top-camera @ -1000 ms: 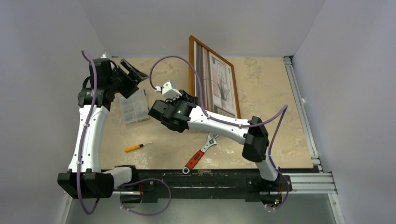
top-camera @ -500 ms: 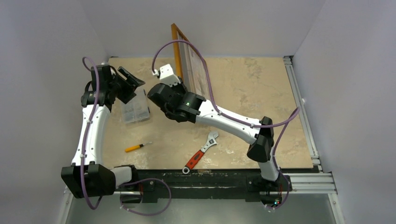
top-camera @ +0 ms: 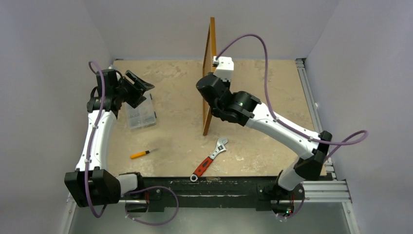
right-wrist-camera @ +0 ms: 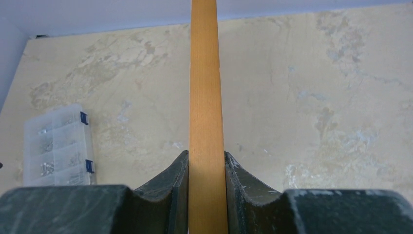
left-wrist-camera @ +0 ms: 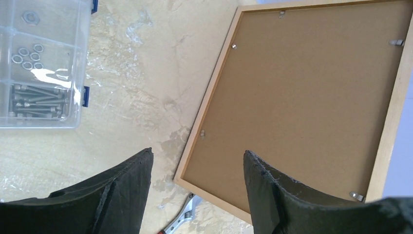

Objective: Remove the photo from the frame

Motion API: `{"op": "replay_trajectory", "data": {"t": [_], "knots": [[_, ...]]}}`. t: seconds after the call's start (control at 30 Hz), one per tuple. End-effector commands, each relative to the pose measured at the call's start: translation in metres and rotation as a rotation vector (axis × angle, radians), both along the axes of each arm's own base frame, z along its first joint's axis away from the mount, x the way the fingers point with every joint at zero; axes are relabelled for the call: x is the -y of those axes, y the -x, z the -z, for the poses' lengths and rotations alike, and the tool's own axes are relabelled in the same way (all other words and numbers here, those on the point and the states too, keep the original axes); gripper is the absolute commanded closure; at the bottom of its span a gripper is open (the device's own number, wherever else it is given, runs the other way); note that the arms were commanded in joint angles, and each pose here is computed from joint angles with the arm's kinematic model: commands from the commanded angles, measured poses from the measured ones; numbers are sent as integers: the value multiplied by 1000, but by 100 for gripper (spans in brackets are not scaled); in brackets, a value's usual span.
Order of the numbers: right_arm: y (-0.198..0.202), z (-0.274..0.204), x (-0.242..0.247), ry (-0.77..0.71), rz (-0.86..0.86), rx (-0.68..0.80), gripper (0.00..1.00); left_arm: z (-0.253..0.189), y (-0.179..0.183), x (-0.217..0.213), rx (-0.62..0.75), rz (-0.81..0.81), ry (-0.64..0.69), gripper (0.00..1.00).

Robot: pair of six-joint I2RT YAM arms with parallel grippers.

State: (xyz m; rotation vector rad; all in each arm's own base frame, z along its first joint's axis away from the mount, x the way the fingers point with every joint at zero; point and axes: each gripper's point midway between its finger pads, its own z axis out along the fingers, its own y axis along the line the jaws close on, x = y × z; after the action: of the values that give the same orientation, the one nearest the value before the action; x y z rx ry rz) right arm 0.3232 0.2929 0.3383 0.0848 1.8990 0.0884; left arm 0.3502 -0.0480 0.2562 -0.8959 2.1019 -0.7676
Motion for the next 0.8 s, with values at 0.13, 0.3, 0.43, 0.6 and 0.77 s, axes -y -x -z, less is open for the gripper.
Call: {"op": "replay_trajectory", "data": {"t": [0.13, 0.3, 0.43, 0.6, 0.77], "knots": [[6, 13, 88, -302, 96, 49, 100, -10, -4, 9, 67, 38, 50, 34], [18, 48, 157, -342, 167, 46, 100, -12, -4, 15, 86, 57, 63, 34], [18, 69, 196, -318, 159, 57, 100, -12, -3, 23, 93, 83, 90, 34], [5, 108, 228, -382, 108, 25, 100, -16, -1, 31, 107, 114, 87, 34], [-2, 148, 244, -466, 43, -69, 100, -18, 2, 39, 112, 140, 85, 34]]}}
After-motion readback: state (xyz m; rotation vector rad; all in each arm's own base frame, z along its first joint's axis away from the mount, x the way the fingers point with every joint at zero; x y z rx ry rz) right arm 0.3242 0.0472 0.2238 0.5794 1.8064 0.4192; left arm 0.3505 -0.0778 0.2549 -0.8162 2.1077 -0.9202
